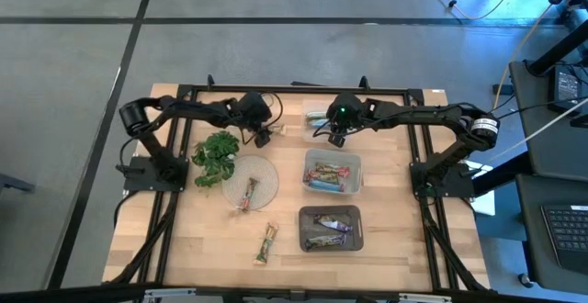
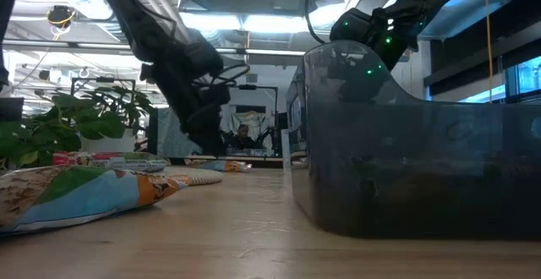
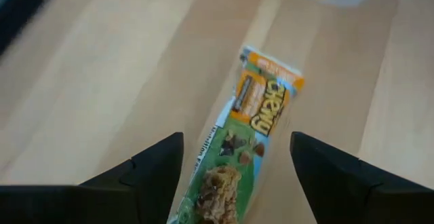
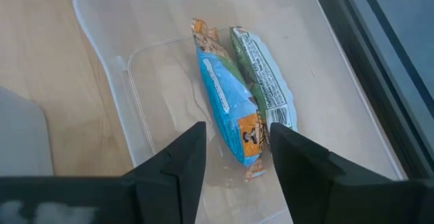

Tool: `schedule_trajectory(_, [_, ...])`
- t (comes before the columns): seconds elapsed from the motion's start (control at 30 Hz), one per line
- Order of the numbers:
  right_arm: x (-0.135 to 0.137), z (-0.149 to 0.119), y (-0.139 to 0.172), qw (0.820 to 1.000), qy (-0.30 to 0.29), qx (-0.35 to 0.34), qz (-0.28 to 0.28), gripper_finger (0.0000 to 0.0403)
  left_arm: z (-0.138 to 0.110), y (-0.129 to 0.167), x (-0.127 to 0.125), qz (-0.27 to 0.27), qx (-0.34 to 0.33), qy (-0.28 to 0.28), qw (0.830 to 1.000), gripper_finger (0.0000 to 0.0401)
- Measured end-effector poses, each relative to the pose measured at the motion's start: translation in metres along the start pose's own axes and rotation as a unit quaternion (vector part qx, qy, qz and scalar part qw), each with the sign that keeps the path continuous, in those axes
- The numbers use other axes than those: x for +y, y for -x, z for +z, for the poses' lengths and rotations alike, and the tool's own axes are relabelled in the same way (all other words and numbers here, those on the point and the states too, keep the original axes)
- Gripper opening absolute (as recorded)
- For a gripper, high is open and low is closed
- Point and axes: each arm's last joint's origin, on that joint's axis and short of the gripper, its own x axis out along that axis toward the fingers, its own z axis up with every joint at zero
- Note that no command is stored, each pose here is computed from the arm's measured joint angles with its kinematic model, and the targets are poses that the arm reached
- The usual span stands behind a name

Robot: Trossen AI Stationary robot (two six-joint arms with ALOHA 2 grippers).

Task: Pick and place Granola Bars by type
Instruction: Put the yellow granola bar into the transparent bin

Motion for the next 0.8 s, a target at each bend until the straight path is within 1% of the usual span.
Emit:
schedule_trajectory(0.23, [0.0,0.0,0.0,1.0,0.0,0.0,0.0,0.0167,-0.011,-0.015,0.001,-0.002,0.034,-0.002,0.999,0.0265])
schedule_trajectory(0.43, [0.0,0.0,0.0,1.0,0.0,0.0,0.0,0.0167,-0.012,-0.016,0.001,-0.003,0.039,-0.001,0.999,0.026])
schedule_trajectory(0.57, [0.0,0.0,0.0,1.0,0.0,0.0,0.0,0.0167,-0.013,-0.016,0.001,-0.003,0.044,0.003,0.999,0.0234])
schedule_trajectory(0.8, [0.0,0.0,0.0,1.0,0.002,0.0,0.0,0.0167,-0.013,-0.016,0.001,-0.005,0.047,0.004,0.999,0.0164])
